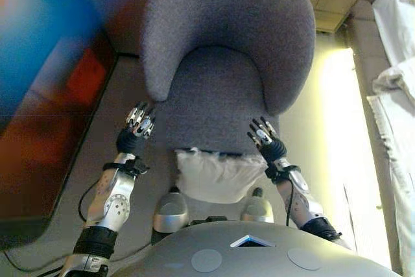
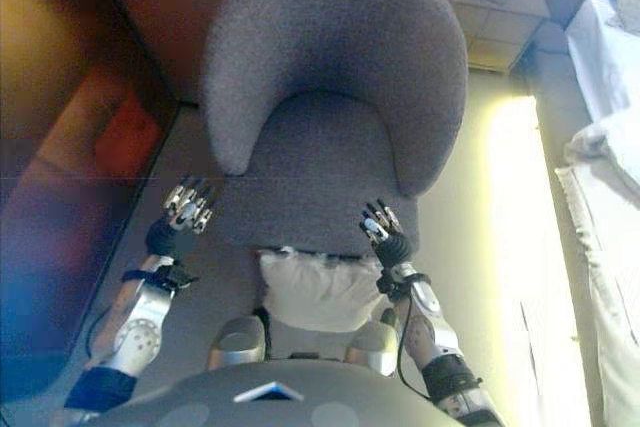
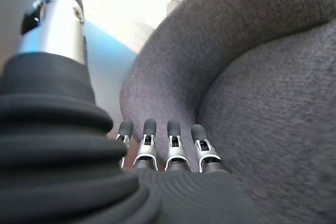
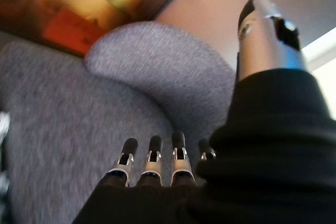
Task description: Pick up the cushion and take it to the sofa
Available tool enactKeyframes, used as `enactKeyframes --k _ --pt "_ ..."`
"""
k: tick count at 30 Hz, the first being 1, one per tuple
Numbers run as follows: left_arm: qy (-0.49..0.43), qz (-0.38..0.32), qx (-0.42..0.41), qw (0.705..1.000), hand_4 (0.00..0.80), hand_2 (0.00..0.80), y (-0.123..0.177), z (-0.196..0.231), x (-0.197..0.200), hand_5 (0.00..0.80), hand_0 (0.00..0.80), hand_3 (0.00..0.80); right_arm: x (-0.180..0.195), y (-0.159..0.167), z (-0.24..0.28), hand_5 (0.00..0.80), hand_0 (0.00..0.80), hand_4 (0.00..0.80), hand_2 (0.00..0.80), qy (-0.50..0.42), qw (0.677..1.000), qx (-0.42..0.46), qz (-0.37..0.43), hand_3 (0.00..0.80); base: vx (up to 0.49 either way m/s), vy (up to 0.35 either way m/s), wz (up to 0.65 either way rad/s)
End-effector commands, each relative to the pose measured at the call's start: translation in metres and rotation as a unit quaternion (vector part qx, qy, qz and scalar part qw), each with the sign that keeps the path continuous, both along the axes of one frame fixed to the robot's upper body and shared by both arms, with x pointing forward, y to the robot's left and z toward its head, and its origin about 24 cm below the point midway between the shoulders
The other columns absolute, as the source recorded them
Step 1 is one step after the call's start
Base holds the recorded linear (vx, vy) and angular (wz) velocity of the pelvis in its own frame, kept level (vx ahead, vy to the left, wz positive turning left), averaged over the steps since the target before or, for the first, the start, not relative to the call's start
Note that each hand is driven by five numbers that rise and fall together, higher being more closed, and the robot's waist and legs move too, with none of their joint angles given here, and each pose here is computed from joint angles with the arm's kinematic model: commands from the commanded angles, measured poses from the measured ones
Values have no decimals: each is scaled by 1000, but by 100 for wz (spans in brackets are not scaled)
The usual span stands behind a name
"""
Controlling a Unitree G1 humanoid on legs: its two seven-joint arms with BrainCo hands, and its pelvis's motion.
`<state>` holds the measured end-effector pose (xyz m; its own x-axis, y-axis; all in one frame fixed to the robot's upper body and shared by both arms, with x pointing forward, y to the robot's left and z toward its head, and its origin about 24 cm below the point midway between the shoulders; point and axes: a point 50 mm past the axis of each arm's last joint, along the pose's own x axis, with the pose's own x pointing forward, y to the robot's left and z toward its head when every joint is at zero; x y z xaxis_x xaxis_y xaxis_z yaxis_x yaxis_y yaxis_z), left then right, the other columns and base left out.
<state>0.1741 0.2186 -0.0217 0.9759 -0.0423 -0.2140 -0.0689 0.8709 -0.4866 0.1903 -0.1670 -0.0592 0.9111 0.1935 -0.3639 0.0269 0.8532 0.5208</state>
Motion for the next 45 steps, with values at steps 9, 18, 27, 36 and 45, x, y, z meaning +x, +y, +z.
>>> enactKeyframes --k 9,18,27,36,45 --pt "-53 -14 29 998 0 0 -6 23 25 0 0 0 23 -2 32 0 0 0 0 -98 995 -24 -9 0 45 -15 30" --pt "-4 -25 127 992 0 0 0 16 32 0 0 0 28 -10 40 0 0 0 0 -123 980 -154 23 0 -11 11 6" --pt "-62 -210 -251 943 0 0 -57 17 36 0 0 0 35 28 53 0 0 0 0 -170 932 307 89 0 -37 0 7" --pt "-108 -226 -412 876 0 0 -82 13 18 0 0 0 19 48 45 0 0 0 0 -156 874 455 69 0 44 10 -2" --pt "-99 -218 -405 882 0 0 -76 13 16 0 0 0 9 43 38 0 0 0 0 -142 892 424 69 0 37 -3 -3"
